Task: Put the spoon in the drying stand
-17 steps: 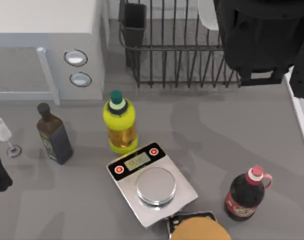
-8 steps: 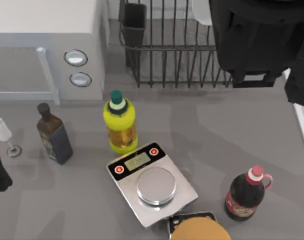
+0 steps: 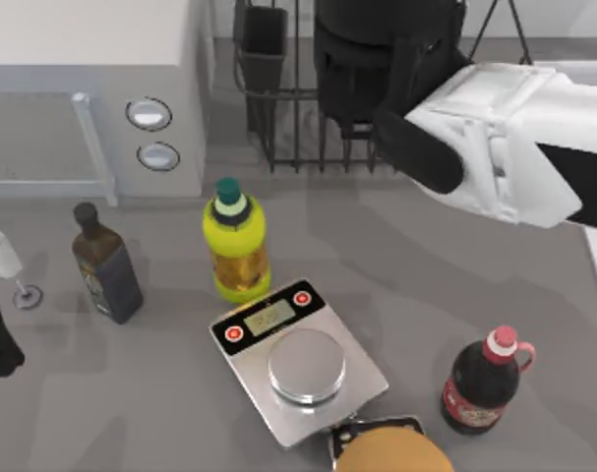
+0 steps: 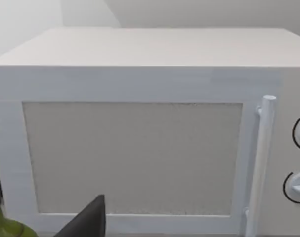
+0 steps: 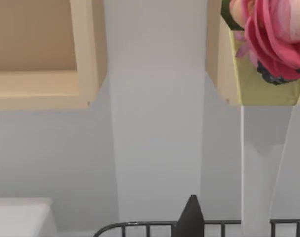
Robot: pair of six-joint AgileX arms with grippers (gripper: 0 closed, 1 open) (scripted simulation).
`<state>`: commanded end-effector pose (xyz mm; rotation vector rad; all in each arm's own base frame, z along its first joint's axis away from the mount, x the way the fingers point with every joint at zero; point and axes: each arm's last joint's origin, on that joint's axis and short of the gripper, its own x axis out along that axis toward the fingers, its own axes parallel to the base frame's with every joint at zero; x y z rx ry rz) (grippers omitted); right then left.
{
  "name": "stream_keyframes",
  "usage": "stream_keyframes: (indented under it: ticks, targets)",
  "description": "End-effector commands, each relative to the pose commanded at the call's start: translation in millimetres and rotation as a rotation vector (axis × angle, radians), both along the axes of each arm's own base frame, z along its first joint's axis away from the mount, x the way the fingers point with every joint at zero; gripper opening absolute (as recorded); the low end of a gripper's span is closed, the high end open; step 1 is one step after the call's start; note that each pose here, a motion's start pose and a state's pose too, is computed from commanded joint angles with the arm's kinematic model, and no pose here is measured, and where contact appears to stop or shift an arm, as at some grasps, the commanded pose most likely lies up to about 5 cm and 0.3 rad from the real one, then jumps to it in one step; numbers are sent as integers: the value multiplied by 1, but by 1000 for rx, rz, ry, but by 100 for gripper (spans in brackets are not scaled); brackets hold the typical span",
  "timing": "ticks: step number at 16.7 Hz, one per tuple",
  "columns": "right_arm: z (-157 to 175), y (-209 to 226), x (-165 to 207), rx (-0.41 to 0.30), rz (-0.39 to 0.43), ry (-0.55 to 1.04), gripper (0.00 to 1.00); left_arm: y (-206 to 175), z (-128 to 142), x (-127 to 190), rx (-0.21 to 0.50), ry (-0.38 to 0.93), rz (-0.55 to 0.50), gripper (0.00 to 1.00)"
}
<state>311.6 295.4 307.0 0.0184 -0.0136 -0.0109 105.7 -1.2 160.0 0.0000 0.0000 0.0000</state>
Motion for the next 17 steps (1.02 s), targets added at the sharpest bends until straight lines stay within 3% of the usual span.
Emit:
stream_keyframes:
  ticks: [5, 10, 17]
  targets:
    - [-79, -28, 64, -14, 1, 9, 0, 0, 0, 0, 0, 0, 0, 100]
    - [-88, -33, 71, -18, 1, 14, 0, 0, 0, 0, 0, 0, 0, 100]
    - [-88, -33, 71, -18, 1, 14, 53, 0, 0, 0, 0, 0, 0, 100]
